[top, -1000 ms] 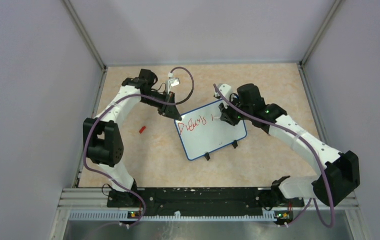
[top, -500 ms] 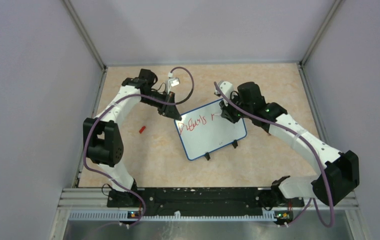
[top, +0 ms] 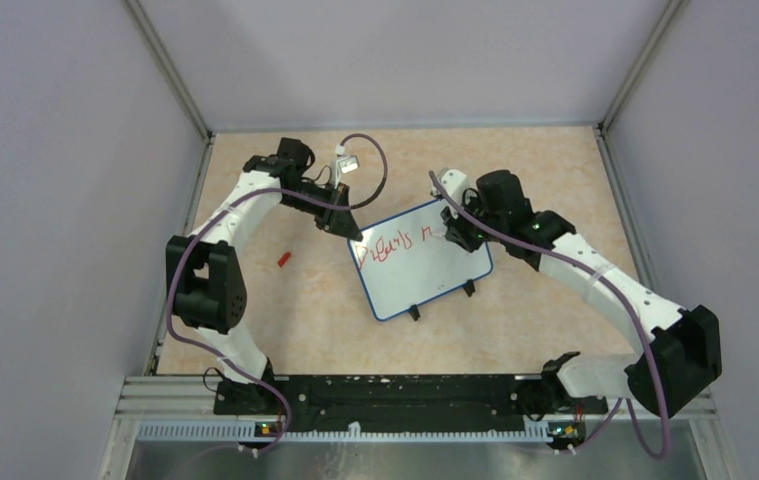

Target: Write a sentence on the whiteboard

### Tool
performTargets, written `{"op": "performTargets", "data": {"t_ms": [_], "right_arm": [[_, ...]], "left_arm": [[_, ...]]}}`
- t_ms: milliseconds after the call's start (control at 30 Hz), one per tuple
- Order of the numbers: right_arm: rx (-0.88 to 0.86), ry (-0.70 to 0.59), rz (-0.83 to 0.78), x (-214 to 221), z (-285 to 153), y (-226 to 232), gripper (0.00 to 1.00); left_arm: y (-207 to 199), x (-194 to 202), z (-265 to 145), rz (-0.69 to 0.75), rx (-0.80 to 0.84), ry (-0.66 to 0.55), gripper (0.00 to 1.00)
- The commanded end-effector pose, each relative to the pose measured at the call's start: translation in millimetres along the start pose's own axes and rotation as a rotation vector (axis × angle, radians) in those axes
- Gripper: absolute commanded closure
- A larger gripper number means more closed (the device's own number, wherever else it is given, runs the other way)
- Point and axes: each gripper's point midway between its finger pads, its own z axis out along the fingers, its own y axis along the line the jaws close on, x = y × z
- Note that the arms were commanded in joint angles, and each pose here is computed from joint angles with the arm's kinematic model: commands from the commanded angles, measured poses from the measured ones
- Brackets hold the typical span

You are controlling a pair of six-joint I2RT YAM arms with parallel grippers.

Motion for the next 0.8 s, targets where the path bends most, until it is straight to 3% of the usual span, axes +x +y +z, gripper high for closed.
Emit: {"op": "performTargets", "data": {"t_ms": [0, 767], "right_arm": [[-0.004, 0.009, -0.015, 5.6, -0.9, 3.6, 1.0], [0.142, -0.059, -0.005, -29.8, -12.4, -40.8, 1.0]], "left_arm": [[-1.2, -1.4, 0.2, 0.025, -0.005, -0.002, 1.0], [-2.4, -0.1, -0.1, 0.026, -0.004, -0.002, 1.0]]}}
